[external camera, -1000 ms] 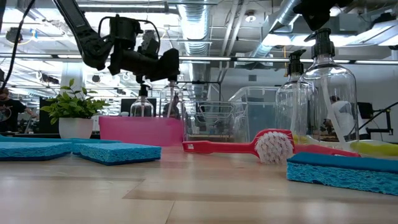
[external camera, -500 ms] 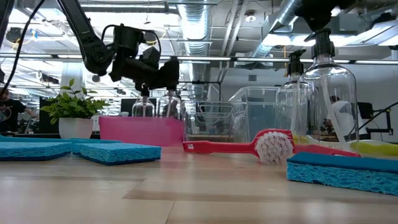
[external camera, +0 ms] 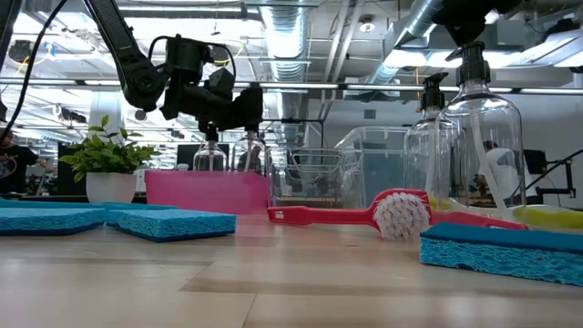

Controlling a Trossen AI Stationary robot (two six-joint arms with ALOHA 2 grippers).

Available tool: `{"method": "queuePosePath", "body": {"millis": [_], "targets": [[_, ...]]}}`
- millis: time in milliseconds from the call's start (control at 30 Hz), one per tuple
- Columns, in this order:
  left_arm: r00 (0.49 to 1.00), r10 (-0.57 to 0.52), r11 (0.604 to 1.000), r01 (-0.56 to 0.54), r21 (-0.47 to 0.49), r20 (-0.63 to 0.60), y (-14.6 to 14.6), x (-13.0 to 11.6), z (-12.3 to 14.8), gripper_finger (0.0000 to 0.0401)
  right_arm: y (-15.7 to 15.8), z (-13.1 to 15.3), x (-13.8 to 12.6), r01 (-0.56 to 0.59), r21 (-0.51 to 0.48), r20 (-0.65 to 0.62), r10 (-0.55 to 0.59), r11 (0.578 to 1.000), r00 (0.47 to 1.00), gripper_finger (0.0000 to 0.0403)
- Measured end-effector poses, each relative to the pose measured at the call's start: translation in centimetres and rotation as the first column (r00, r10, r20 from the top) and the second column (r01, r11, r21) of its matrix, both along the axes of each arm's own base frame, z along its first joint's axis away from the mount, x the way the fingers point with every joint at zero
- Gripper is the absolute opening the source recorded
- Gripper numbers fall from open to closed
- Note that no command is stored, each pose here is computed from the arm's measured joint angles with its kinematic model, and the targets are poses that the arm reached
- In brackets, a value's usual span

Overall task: Pick & Place Kitchen Sink Supplies
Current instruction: Put the middle left transparent soap dispenser into the red bin

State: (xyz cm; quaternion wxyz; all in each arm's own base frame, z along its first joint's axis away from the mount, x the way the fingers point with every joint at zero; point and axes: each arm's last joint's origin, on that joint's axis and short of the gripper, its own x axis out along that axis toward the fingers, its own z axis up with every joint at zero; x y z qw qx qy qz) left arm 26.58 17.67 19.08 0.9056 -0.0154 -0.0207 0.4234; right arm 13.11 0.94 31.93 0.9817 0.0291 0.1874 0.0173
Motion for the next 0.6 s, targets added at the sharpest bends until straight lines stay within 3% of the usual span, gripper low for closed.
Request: {"method": "queuePosePath", "body": {"millis": [600], "targets": [[0.999,0.027,1.000,-0.027,-0.013,0.026,0.78,-0.54,0.06,0.0146,0.00,0.01,0.00,0.000,0.000,0.001,0.000,1.000,1.000,0.0123]]}}
